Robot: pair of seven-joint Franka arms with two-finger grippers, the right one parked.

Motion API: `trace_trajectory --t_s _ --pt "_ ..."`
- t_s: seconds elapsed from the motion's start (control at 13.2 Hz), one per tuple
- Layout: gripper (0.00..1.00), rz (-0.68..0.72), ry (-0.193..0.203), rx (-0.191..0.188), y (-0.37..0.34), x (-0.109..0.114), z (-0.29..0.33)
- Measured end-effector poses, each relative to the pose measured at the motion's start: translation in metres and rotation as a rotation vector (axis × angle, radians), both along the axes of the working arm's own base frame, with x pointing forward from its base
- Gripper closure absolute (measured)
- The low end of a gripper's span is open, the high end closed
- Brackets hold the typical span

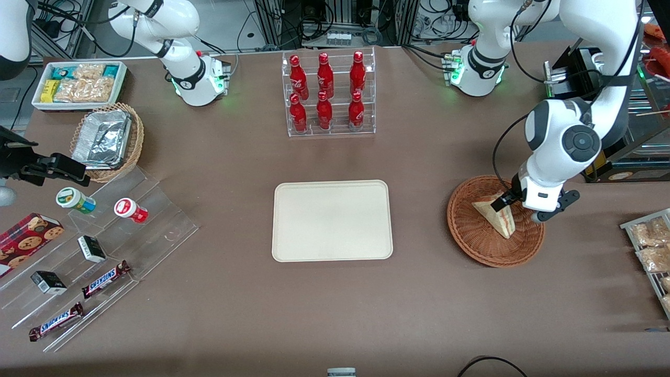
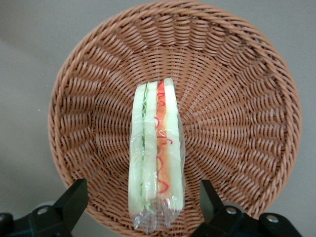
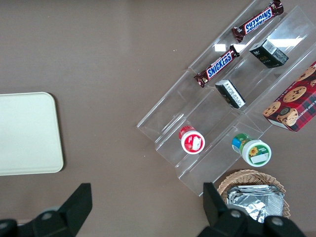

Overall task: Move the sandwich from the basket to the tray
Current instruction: 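Close the left gripper on the sandwich and lift it from the basket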

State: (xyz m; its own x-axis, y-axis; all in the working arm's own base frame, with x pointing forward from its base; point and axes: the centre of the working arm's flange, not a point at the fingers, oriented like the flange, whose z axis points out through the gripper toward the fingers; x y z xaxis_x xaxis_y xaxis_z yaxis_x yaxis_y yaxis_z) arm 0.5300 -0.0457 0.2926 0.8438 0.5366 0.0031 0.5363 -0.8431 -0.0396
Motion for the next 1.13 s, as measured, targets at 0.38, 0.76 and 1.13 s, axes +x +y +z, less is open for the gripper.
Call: trace_trajectory --t_s 0.38,0.76,1.13 --pt "0.00 0.028 -0.016 -0.006 -0.001 0.001 -0.018" --pt "0.04 0.045 -0.001 -0.012 -0.002 0.001 -0.048" --pt "0.61 0.056 0.011 -0.013 -0.011 0.000 -0.055"
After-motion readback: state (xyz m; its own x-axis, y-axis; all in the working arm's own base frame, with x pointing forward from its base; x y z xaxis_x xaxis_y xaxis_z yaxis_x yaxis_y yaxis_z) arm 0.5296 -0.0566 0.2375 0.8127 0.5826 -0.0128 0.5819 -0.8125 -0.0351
